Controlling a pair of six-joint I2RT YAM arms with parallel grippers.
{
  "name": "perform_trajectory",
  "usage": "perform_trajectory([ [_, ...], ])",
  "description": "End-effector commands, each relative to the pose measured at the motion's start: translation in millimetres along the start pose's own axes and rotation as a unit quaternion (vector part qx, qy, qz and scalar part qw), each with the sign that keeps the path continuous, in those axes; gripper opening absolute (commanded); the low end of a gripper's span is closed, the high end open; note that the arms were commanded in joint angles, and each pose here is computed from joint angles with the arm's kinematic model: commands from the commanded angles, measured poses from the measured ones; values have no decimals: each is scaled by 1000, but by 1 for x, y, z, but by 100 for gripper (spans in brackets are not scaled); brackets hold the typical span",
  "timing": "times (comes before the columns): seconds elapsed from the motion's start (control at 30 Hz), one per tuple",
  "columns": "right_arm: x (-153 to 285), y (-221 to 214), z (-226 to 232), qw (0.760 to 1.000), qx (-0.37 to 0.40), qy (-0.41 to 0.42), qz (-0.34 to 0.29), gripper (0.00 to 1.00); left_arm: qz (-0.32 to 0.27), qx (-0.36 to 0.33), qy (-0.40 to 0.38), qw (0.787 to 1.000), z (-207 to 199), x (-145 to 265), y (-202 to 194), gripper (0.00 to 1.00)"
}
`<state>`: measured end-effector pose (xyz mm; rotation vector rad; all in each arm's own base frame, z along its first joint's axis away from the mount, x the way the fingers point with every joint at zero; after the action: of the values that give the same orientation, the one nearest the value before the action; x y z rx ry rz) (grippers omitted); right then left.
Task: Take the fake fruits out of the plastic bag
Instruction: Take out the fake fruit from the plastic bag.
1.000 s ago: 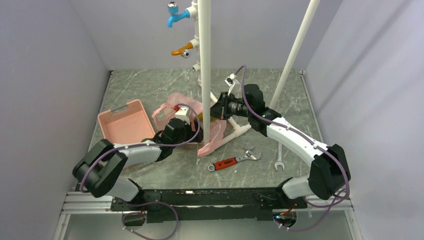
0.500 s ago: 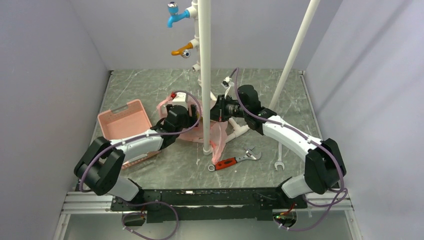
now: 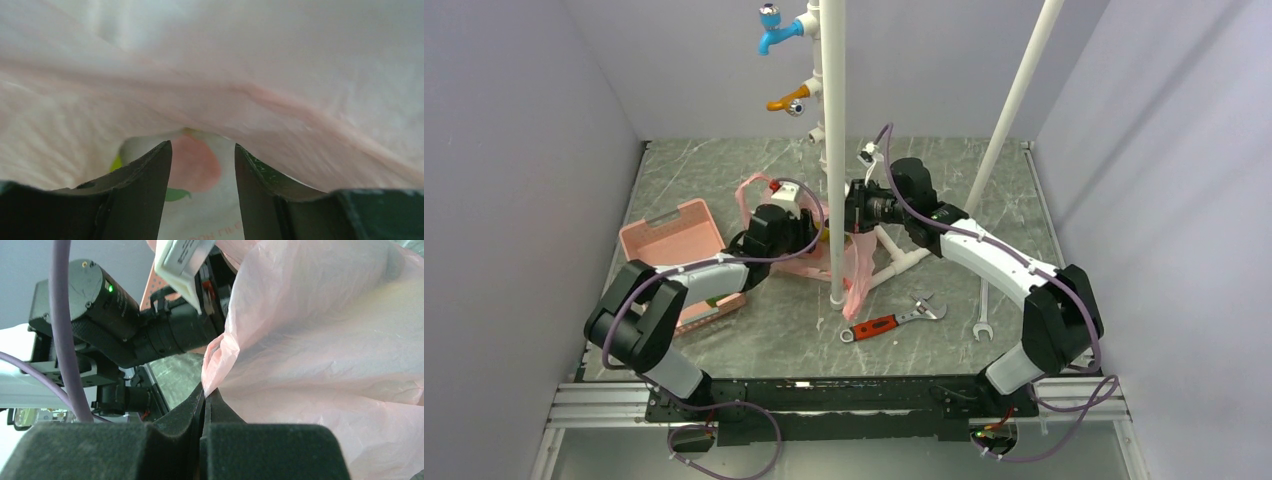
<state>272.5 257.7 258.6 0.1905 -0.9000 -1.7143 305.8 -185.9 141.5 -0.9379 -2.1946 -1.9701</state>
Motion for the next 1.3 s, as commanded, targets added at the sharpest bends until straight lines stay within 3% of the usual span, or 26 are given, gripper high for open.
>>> perform_trajectory([
  [0.0, -4, 15, 15, 999, 23, 32, -15, 0, -29, 38, -69, 996, -14, -7, -4, 54],
  [0.17, -6, 14, 15, 999, 24, 27, -7, 0, -42, 70, -6, 997, -5, -25, -10, 62],
  [0.47, -7, 10, 11, 1000, 21, 20, -2, 0, -55, 65, -14, 996, -10, -56, -6, 81],
  [0.57, -8, 9, 10, 1000, 24, 18, -1, 0, -62, 59, -15, 996, -10, -59, -3, 83],
  [0.67, -9, 9, 8, 1000, 26, 16, 0, 0, -75, 62, -12, 995, -10, -64, 0, 82],
  [0.77, -10, 7, 7, 1000, 19, 13, 9, 0, -74, 63, -9, 995, -11, -73, 2, 74],
  [1.0, -10, 8, 6, 1000, 22, 4, 13, 0, -29, 70, 8, 997, -14, -88, 8, 75],
  [1.27, -10, 8, 5, 1000, 22, 2, 14, 0, 9, 92, 16, 996, -15, -95, -4, 65],
])
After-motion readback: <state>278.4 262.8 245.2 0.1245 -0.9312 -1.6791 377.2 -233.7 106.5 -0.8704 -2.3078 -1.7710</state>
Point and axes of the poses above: each gripper's point midway between its finger pads, its own x axis back along the fingers, its own z axis along the line the jaws close on, y = z × x, the point moved 9 cm from there along x, back along the fingers, and after that the axes turned 4 degrees about -x, right-handed, at the moved point
